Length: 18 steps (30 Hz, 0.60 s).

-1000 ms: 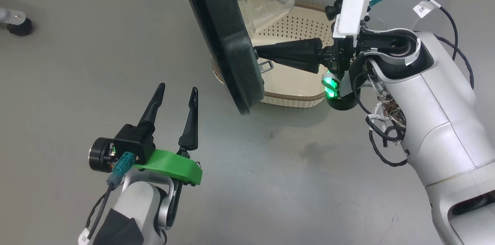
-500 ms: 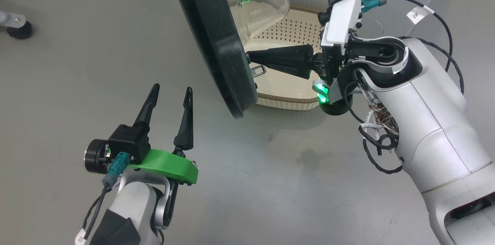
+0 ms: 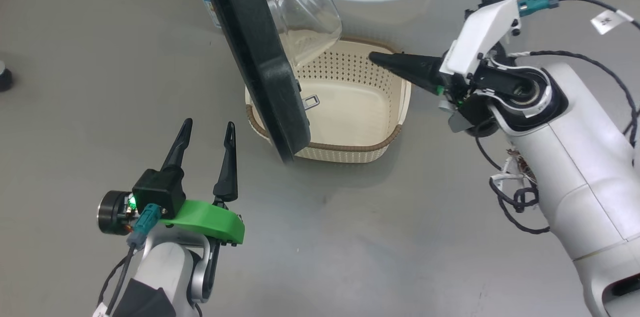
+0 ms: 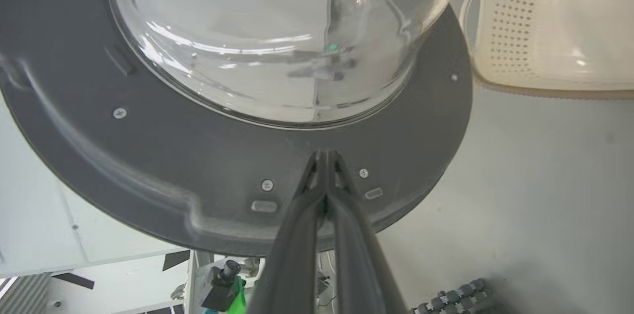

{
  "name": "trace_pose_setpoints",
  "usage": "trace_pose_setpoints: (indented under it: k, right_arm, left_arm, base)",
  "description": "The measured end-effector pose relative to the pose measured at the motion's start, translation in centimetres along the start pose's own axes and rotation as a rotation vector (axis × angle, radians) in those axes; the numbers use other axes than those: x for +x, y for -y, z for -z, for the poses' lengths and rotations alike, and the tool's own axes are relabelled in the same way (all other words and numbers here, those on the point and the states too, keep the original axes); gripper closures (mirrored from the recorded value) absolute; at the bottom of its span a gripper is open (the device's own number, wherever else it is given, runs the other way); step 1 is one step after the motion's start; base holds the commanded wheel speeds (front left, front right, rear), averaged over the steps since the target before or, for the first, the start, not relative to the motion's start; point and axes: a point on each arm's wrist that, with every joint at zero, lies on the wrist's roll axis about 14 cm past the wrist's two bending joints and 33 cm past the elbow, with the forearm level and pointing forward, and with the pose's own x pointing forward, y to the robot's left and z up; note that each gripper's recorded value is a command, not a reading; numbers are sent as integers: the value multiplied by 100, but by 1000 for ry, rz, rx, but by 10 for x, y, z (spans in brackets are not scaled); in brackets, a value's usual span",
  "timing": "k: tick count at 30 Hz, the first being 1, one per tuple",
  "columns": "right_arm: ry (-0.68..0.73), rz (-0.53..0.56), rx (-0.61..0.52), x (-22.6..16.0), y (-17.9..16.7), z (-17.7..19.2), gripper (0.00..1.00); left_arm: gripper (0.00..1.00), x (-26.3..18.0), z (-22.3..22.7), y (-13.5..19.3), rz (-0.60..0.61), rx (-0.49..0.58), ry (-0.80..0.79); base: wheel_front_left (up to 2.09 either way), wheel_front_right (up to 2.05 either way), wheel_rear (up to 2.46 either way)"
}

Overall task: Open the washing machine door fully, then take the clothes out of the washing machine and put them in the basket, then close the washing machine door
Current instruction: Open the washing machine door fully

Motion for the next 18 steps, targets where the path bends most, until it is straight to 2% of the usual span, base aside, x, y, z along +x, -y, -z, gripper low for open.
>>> trace_pose_setpoints:
  k: [3,8,10,11,12,13,14,18]
  right_arm:
    - [104,77,-149,-24,11,-16,100]
    - [226,235,-461,-65,29,-30,100]
    - [270,306,-553,-81,37,-32,100]
    - [316,373,-644,-99,45,-34,100]
    - [316,373,-644,-99,45,-34,100]
    - [340,406,-696,-108,47,-36,100]
    - [386,470,-810,-128,49,-40,100]
    - [514,508,-929,-160,42,-46,100]
  left_arm:
    - [0,-1,-2,5,13,2,6]
    - [0,-3,-5,7,18,1,18]
    - [0,-3,-6,9,23,-3,20]
    - [0,-3,-8,13,31,-7,27]
    - [0,-3,-8,13,31,-7,27]
    - [0,-3,-9,14,35,-8,30]
    - [0,-3,-11,16,38,-9,38]
    - [0,-2,-14,23,59,-3,47]
  base:
    - [0,0,0]
    - [0,0,0]
    - [0,0,0]
    - [0,0,0]
    - [0,0,0]
    - [0,0,0]
    - [0,0,0]
    - [0,0,0]
